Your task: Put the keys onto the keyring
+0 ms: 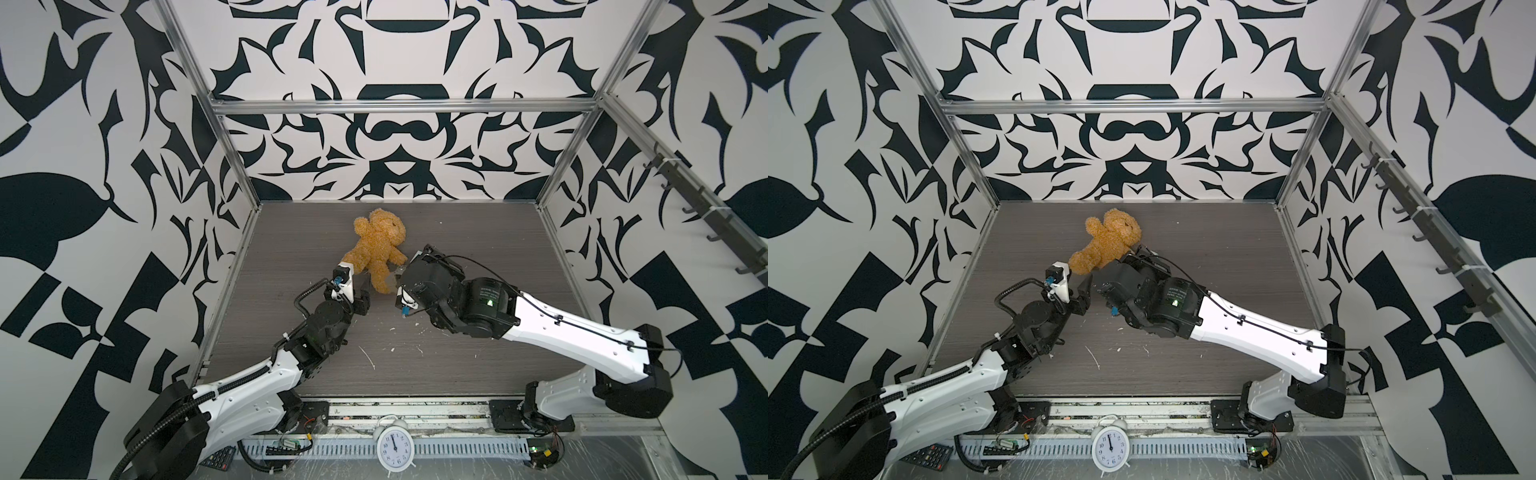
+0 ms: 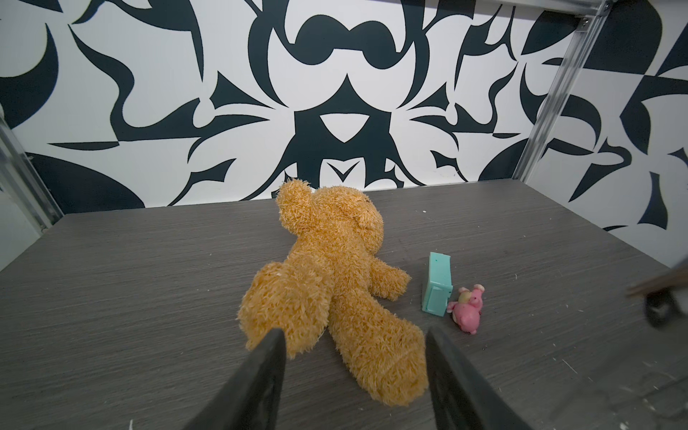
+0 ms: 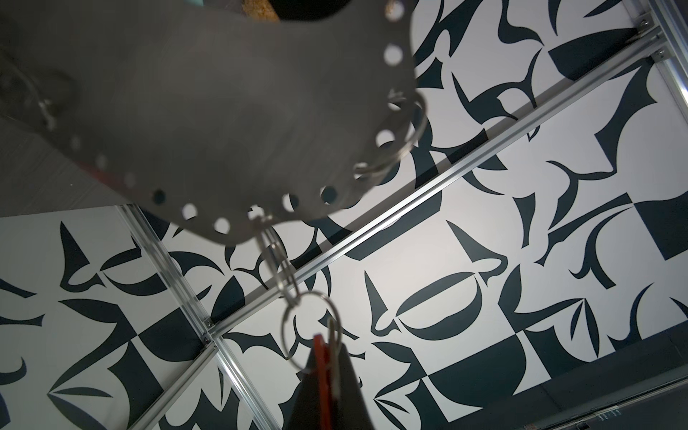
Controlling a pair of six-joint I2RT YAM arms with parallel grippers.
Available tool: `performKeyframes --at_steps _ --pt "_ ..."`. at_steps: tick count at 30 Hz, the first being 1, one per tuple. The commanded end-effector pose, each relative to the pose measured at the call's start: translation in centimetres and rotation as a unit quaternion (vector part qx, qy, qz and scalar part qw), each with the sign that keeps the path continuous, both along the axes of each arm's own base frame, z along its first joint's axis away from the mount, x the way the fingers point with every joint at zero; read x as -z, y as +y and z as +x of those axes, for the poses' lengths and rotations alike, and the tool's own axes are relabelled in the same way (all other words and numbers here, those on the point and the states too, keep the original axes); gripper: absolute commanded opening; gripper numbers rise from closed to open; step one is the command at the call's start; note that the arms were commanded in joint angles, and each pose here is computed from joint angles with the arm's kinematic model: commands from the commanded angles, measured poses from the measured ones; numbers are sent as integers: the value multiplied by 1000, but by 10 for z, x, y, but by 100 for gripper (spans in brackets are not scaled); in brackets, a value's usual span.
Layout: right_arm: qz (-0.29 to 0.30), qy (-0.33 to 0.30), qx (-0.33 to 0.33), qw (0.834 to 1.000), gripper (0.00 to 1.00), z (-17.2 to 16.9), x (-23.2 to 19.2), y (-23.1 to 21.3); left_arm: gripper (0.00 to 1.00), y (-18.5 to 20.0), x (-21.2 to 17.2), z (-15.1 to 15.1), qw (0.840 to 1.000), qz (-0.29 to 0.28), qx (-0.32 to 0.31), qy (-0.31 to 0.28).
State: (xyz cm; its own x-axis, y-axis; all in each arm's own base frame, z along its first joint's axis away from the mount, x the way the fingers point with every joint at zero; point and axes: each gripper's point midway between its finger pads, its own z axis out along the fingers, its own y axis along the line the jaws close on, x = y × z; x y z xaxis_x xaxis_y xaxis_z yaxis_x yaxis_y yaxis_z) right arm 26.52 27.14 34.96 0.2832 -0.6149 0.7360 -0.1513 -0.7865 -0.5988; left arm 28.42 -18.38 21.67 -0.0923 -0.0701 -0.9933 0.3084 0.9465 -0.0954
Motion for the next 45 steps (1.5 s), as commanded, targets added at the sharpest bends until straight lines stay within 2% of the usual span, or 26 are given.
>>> performKeyframes --at_steps 1,6,9,12,17,26,33,39,45 --pt "89 -15 16 996 0 1 -11 1 64 10 -6 -1 999 -24 -17 -12" --pt "150 11 51 987 0 0 25 2 67 19 -9 -3 999 -33 -36 -20" --pt "205 63 70 974 0 -9 49 -1 67 19 -11 -4 999 -36 -32 -22" --pt "289 142 77 944 0 -26 66 0 67 19 -11 -4 999 -39 -32 -21" --pt "407 202 81 887 0 -41 92 8 68 20 -13 -5 998 -43 -31 -23" --pt "494 277 63 822 0 -49 149 56 68 24 -16 -8 998 -49 -34 -29" --pt "533 259 60 803 0 -33 148 86 68 22 -17 -8 998 -49 -29 -29" --pt "579 261 70 770 0 -36 159 78 68 19 -16 -8 998 -51 -22 -27" --pt "625 286 98 720 0 -53 192 50 68 20 -16 -9 998 -53 -23 -27"
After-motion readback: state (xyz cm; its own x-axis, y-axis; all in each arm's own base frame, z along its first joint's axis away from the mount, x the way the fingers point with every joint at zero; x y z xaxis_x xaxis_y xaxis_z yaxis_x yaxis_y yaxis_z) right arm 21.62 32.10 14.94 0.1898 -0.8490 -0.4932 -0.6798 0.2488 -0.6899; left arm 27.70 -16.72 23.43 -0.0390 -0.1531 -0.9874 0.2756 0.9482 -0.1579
